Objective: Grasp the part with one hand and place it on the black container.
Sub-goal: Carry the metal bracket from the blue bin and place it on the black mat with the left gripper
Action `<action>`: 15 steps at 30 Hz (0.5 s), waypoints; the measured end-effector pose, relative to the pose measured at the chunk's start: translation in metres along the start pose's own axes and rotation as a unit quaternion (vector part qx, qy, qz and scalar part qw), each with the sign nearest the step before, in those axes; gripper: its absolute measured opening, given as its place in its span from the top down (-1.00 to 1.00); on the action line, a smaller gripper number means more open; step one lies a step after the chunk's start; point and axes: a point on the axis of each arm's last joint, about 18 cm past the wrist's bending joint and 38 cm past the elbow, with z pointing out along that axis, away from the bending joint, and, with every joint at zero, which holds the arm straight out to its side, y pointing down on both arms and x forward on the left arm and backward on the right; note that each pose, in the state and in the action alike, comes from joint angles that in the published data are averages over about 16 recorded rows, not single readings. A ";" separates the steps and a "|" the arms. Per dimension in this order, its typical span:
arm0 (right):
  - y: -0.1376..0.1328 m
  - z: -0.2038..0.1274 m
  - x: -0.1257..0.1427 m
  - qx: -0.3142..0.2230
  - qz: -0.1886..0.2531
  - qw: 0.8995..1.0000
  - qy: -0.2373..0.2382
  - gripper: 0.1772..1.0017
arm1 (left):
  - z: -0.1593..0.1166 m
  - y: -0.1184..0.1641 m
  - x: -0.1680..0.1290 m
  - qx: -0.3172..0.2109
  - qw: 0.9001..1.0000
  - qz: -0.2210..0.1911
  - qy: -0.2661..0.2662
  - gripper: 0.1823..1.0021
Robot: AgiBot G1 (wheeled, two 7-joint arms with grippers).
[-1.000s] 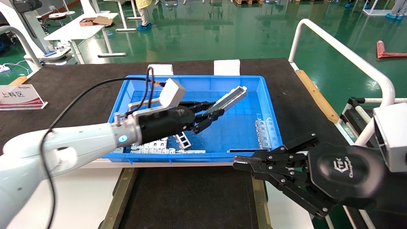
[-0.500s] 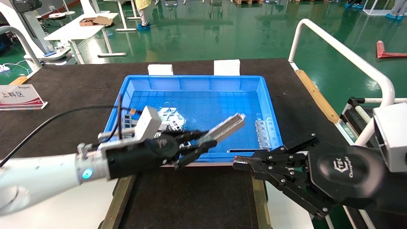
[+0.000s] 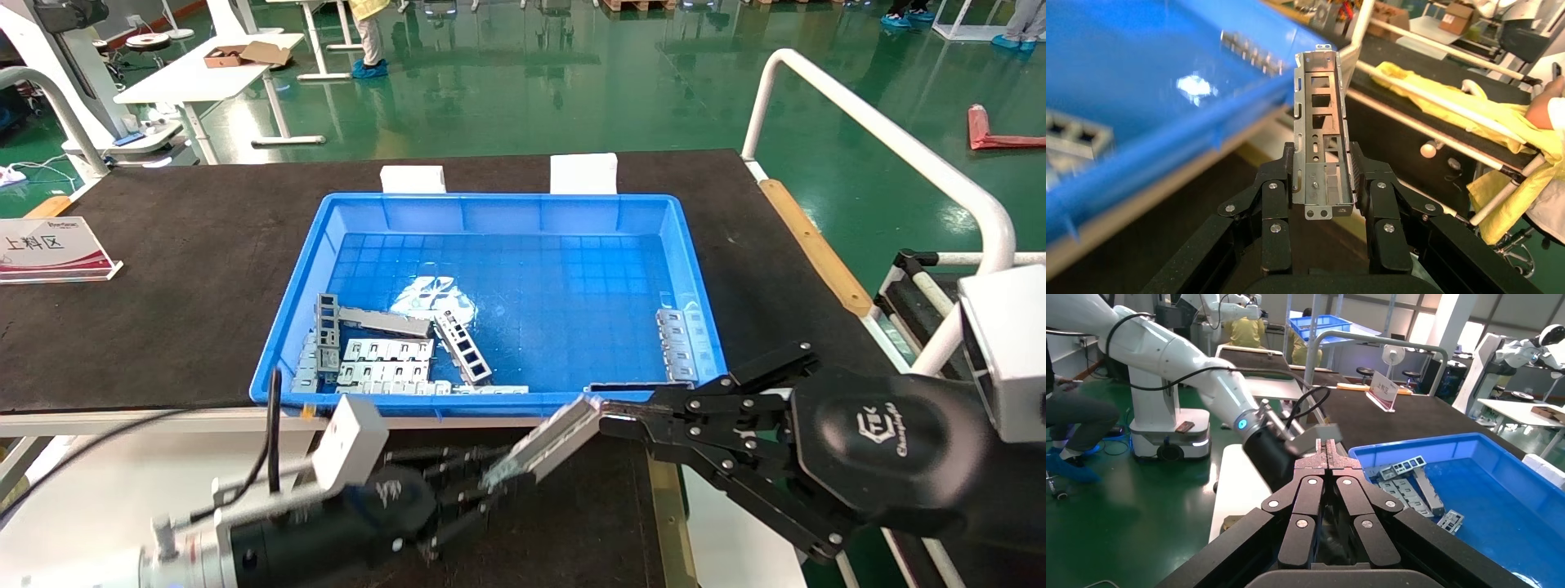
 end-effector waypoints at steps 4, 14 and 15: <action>0.000 0.000 0.000 0.000 0.000 1.000 0.000 0.97 | -0.006 0.021 0.007 -0.011 1.000 -0.022 -0.008 0.55; 0.000 0.000 0.000 0.000 0.000 1.000 0.000 0.97 | -0.011 0.072 0.015 -0.039 0.995 -0.084 -0.038 0.55; 0.000 0.000 0.000 0.000 0.000 1.000 0.000 0.97 | -0.010 0.077 0.015 -0.041 0.994 -0.091 -0.042 0.55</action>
